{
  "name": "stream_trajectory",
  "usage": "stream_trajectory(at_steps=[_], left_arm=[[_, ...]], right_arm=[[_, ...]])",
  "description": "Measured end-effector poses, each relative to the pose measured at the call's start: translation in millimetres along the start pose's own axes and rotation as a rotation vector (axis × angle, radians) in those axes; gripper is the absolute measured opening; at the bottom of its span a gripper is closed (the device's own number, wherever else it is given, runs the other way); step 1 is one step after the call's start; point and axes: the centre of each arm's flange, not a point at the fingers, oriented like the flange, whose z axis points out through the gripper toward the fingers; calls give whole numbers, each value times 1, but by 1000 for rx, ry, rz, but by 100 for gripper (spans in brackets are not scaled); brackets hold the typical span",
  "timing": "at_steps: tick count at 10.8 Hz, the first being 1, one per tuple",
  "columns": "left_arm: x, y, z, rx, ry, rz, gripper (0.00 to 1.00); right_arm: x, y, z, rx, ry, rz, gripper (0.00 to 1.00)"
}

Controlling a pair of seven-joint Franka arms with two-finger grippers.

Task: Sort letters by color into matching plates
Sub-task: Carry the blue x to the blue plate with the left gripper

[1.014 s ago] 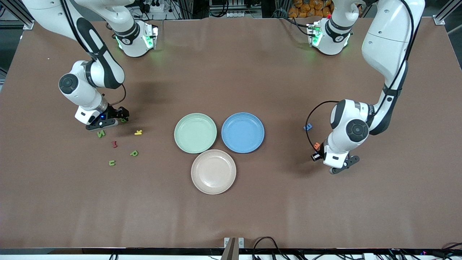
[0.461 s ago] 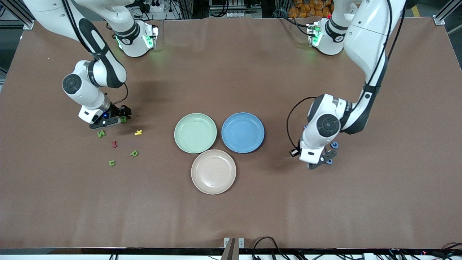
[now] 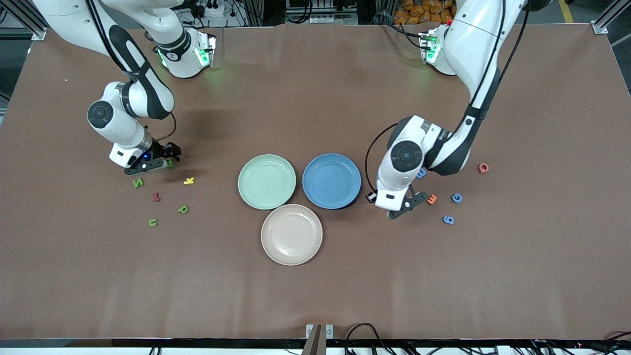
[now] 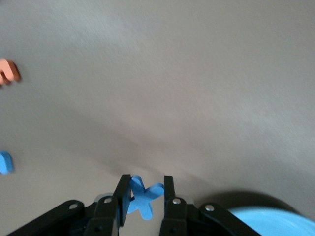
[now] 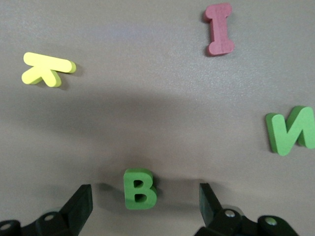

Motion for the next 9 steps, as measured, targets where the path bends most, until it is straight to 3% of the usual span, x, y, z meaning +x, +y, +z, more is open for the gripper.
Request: stream_trajectory(at_steps=[1,2,8,9], left_arm=[[-9,6,-2,-3,2,-7,31],[-17,12,-4,-7,5,-11,31],[-59,43,-22,-21,12,-51,31],[-69,51,-26,-30,15,-62,31]], right_arm=[[-1,0,1,1,-2,0,96],[-1,0,1,1,-3,0,85],[-1,0,0,-1,3,0,60],[0,-1,-2,-1,7,-3,48]])
